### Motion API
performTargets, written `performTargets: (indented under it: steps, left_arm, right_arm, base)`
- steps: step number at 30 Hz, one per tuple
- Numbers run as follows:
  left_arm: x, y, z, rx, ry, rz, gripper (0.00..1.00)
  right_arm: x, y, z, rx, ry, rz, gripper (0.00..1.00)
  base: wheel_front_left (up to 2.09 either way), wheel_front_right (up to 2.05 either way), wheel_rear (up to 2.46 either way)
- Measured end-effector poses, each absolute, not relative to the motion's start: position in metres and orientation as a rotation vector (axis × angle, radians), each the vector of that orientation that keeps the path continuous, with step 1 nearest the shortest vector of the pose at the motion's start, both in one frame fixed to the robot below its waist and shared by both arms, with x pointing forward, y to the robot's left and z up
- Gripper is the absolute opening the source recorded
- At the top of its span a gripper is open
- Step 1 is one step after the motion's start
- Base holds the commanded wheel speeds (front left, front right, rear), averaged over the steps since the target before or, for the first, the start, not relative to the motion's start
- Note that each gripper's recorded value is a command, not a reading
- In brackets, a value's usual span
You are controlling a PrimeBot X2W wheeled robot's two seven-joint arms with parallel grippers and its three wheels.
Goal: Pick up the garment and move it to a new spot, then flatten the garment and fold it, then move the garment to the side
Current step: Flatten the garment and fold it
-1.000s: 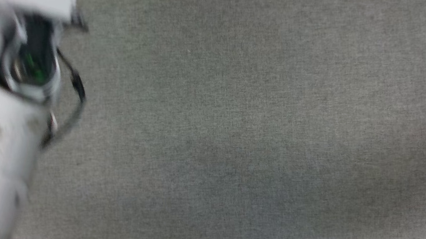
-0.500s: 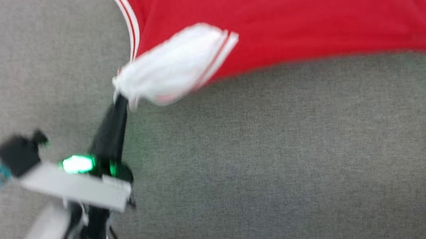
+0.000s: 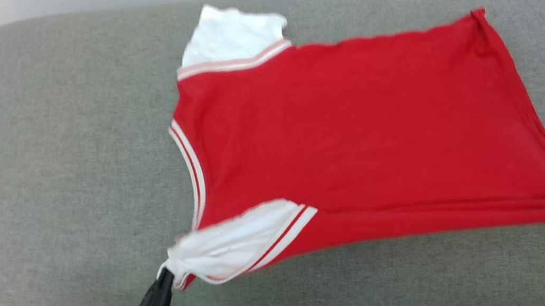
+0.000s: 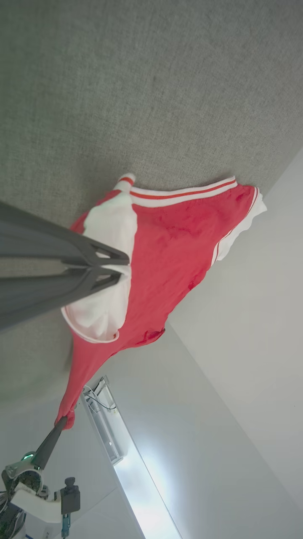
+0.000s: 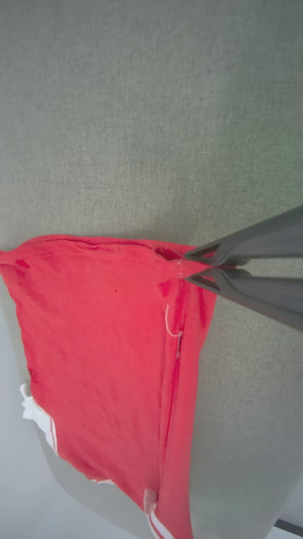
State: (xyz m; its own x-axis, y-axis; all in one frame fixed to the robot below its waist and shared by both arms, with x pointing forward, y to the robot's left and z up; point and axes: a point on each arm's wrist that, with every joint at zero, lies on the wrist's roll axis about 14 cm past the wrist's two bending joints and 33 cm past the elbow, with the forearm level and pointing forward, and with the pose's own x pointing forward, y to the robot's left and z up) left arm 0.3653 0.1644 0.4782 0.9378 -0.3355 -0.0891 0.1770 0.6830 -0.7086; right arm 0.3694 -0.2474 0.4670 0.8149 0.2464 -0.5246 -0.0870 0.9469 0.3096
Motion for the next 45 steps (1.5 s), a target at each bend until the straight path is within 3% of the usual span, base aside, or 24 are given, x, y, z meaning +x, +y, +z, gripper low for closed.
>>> performTargets:
  steps: [7, 16, 23, 35, 36, 38, 39, 40, 41, 42, 43, 44, 45]
  left_arm:
    - [0.36, 0.163, 0.493, -0.74, 0.188, -0.324, 0.0]
    - [0.417, 0.15, 0.52, -0.719, 0.081, -0.394, 0.0]
    - [0.453, 0.152, 0.498, -0.673, 0.142, -0.375, 0.0]
    - [0.476, 0.165, 0.417, -0.56, 0.338, -0.287, 0.0]
    - [0.477, 0.165, 0.412, -0.548, 0.354, -0.288, 0.03]
    - [0.48, 0.164, 0.408, -0.525, 0.368, -0.298, 0.28]
    - [0.482, 0.164, 0.407, -0.515, 0.371, -0.3, 0.48]
    - [0.483, 0.164, 0.407, -0.503, 0.383, -0.307, 1.0]
    - [0.483, 0.165, 0.407, -0.488, 0.389, -0.313, 1.0]
    - [0.484, 0.167, 0.409, -0.478, 0.392, -0.314, 1.0]
    - [0.484, 0.171, 0.411, -0.461, 0.396, -0.316, 1.0]
    - [0.485, 0.174, 0.414, -0.438, 0.397, -0.325, 1.0]
    - [0.487, 0.176, 0.42, -0.418, 0.392, -0.334, 1.0]
  right_arm:
    - [0.36, -0.241, 0.488, 0.262, 0.567, 0.169, 0.0]
    - [0.423, -0.224, 0.508, 0.218, 0.48, 0.236, 0.0]
    - [0.455, -0.229, 0.47, 0.214, 0.584, 0.21, 0.0]
    - [0.463, -0.228, 0.397, 0.168, 0.731, 0.198, 0.0]
    - [0.464, -0.228, 0.396, 0.165, 0.73, 0.199, 0.0]
    - [0.468, -0.227, 0.395, 0.163, 0.72, 0.201, 0.0]
    - [0.469, -0.226, 0.396, 0.164, 0.711, 0.203, 0.0]
    - [0.47, -0.226, 0.398, 0.166, 0.701, 0.203, 0.0]
    - [0.471, -0.226, 0.399, 0.167, 0.69, 0.203, 0.05]
    - [0.472, -0.226, 0.402, 0.168, 0.676, 0.203, 0.38]
    - [0.473, -0.225, 0.406, 0.17, 0.659, 0.203, 0.88]
    - [0.475, -0.225, 0.411, 0.173, 0.639, 0.204, 1.0]
    - [0.477, -0.224, 0.417, 0.177, 0.616, 0.205, 1.0]
  base:
    - [0.0, 0.0, 0.0]
    - [0.0, 0.0, 0.0]
    - [0.0, 0.0, 0.0]
    - [0.0, 0.0, 0.0]
    - [0.0, 0.0, 0.0]
    - [0.0, 0.0, 0.0]
    - [0.0, 0.0, 0.0]
    - [0.0, 0.0, 0.0]
    - [0.0, 0.0, 0.0]
    - [0.0, 0.0, 0.0]
    - [0.0, 0.0, 0.0]
    - [0.0, 0.0, 0.0]
    - [0.0, 0.0, 0.0]
